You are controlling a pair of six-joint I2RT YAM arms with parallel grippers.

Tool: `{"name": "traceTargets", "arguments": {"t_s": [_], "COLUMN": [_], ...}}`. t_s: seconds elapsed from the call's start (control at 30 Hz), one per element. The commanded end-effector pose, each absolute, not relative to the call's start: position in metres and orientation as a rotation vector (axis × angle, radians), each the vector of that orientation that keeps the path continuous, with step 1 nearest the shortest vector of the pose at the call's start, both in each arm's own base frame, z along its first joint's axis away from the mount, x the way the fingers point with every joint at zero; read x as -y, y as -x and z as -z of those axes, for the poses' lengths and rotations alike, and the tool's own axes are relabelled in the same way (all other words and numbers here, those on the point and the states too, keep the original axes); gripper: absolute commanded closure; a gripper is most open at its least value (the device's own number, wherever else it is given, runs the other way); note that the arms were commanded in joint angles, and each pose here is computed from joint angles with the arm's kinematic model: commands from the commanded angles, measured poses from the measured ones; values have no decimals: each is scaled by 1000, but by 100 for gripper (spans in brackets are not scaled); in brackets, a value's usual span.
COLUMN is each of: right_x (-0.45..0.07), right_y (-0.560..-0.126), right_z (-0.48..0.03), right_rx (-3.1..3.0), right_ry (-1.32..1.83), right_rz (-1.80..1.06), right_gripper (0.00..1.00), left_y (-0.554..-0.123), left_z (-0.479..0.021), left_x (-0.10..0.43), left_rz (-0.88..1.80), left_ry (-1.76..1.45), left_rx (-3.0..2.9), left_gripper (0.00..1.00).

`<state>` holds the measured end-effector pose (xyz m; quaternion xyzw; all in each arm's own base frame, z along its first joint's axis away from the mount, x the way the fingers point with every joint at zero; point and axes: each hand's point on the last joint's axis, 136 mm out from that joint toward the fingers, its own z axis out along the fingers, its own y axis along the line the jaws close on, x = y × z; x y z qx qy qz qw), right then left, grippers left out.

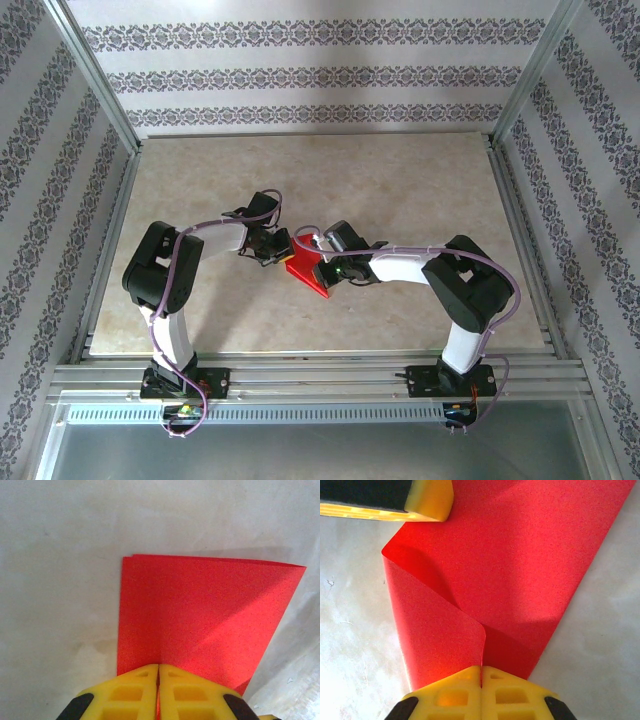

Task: Fold a paper plane with a square sheet of paper (pick it up from the middle)
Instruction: Third fold the triangle at the center of the table.

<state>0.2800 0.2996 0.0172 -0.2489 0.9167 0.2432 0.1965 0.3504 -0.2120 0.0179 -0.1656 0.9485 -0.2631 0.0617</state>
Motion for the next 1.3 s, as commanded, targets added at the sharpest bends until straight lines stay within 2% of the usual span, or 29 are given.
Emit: {"name": "traceTargets", "arguments": {"t_s": [0.0,0.17,0.37,0.5,0.83,1.27], "right_x": [-293,-294,-295,-295,-295,-295], "right_y": [-279,-276,-274,-273,-273,-271], "right_z": [-15,-8,-3,-1,2,5], "right_rx": [-2601,-2620,-2638,-2646,-2661,-2669], "right_ry": [674,684,697,696,694,697], "right_rz": [-656,-667,-677,-675,-673,-673], "right_gripper": [93,93,93,93,93,93], "left_y": [-338,-346,-362,-358,-310,-293], "left_z": [2,-14,-64,-84,-62,-30], "left_x": [202,210,225,231,256,263], "left_rz": [708,782,930,1007,1083,1065], "left_ry": [518,473,406,431,538,574], "left_rx": [-2952,-2916,-2776,-2707,-2728,-2791], "left_gripper": [90,90,83,81,88,92]}}
